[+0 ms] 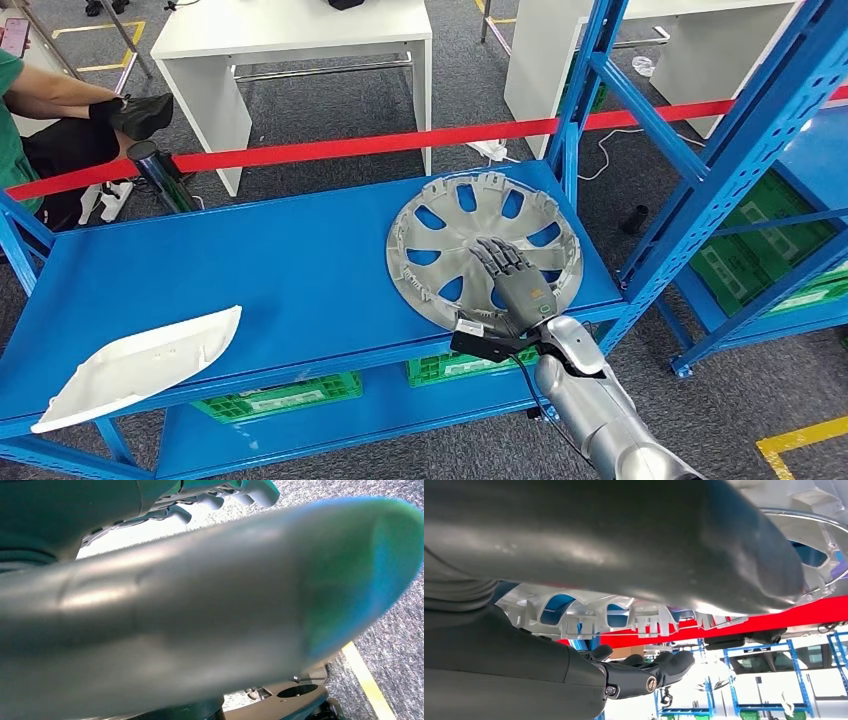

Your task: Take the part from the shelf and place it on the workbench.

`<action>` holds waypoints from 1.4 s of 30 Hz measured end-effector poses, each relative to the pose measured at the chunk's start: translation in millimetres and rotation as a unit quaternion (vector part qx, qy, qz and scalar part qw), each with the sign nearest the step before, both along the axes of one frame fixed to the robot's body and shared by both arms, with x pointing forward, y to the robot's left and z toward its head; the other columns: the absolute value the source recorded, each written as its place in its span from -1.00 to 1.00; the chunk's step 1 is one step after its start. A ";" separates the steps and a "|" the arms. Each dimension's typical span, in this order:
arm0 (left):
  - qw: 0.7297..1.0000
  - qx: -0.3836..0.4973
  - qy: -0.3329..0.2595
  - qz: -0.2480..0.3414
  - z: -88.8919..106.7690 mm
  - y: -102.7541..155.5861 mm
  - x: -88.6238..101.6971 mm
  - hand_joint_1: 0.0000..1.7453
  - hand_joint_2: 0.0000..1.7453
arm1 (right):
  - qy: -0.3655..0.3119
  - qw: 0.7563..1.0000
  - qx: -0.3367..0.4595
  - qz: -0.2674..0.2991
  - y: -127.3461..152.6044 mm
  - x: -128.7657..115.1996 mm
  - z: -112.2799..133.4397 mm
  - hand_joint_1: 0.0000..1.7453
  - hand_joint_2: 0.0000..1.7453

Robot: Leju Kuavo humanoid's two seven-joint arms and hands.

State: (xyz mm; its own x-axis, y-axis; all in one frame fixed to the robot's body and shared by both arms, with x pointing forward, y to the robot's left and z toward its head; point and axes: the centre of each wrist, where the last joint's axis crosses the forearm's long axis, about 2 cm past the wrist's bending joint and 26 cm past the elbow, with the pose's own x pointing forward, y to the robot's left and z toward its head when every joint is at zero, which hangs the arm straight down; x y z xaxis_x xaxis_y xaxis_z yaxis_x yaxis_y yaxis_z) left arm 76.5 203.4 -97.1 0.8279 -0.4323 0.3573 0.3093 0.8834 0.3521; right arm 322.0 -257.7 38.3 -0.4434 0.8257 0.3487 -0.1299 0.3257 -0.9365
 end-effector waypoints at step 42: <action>1.000 0.008 -0.005 -0.020 4.0 -12.4 7.8 -1.00 -1.00 | 0.035 0.999 -0.003 0.031 24.2 -2.9 11.6 1.00 1.00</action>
